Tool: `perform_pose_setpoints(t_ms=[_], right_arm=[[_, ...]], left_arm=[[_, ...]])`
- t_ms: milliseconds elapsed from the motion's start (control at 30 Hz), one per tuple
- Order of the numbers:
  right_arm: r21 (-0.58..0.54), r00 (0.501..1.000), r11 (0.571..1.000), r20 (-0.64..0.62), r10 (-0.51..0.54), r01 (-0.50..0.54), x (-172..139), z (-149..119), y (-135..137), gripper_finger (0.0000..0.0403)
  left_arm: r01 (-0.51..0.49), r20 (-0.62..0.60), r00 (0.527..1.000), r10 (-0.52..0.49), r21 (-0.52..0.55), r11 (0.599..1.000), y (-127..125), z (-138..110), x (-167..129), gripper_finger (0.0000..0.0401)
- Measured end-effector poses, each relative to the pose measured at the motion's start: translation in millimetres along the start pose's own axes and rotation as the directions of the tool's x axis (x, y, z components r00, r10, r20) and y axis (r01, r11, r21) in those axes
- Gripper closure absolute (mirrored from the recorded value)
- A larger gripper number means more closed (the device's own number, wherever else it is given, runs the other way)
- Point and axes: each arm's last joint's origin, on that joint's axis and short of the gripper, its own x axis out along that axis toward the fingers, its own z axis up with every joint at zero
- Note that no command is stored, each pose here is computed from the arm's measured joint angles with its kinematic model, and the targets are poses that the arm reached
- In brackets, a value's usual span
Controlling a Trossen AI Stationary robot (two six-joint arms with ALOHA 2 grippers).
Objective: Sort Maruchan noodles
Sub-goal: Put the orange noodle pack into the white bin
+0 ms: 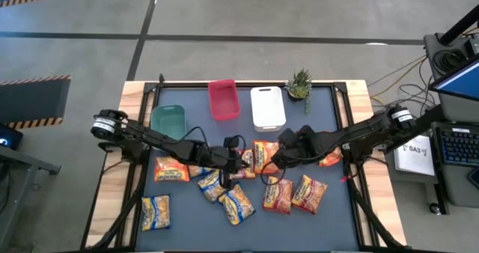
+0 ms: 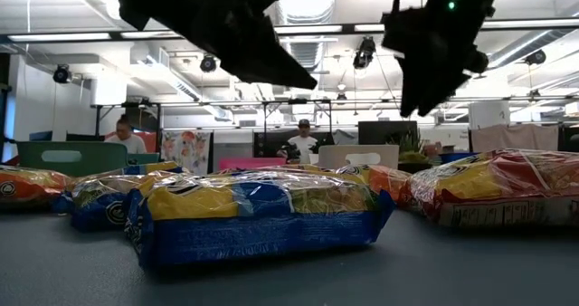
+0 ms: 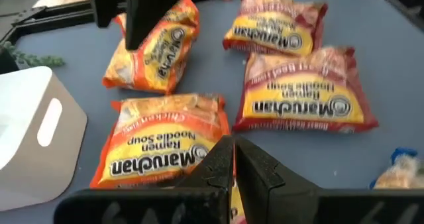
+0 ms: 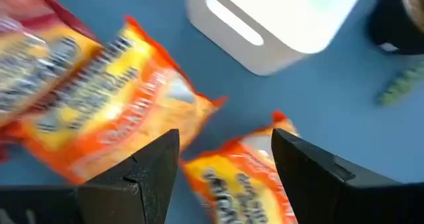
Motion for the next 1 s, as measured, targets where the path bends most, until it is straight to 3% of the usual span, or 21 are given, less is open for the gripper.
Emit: perform_pose_setpoints(t_ms=[200,333,567,800,1000], right_arm=[[0.091,0.994,0.991,0.052,0.096,-0.101,-6.0,6.6,5.3,0.0174],[0.106,0.987,0.984,0.081,0.136,-0.145,-6.1,9.7,10.0,0.0174],[0.137,0.974,0.969,0.127,0.188,-0.205,-5.1,14.5,17.9,0.0174],[0.138,0.971,0.969,0.160,0.180,-0.203,-4.3,17.3,18.5,0.0174],[0.021,0.962,0.995,0.257,0.087,-0.096,-2.2,24.2,14.0,0.0174]], left_arm=[[-0.005,0.052,0.999,0.003,0.039,0.999,-0.6,1.7,5.5,0.0401],[-0.006,0.111,0.994,0.007,-0.010,1.000,-2.0,2.3,13.7,0.0401],[-0.005,0.099,0.995,0.009,-0.040,0.999,-5.2,-10.0,30.1,0.0401],[-0.098,0.077,0.992,0.100,-0.028,0.995,2.0,-24.1,47.3,0.0401],[-0.112,0.052,0.992,0.114,-0.034,0.993,5.7,-35.9,58.2,0.0401]])
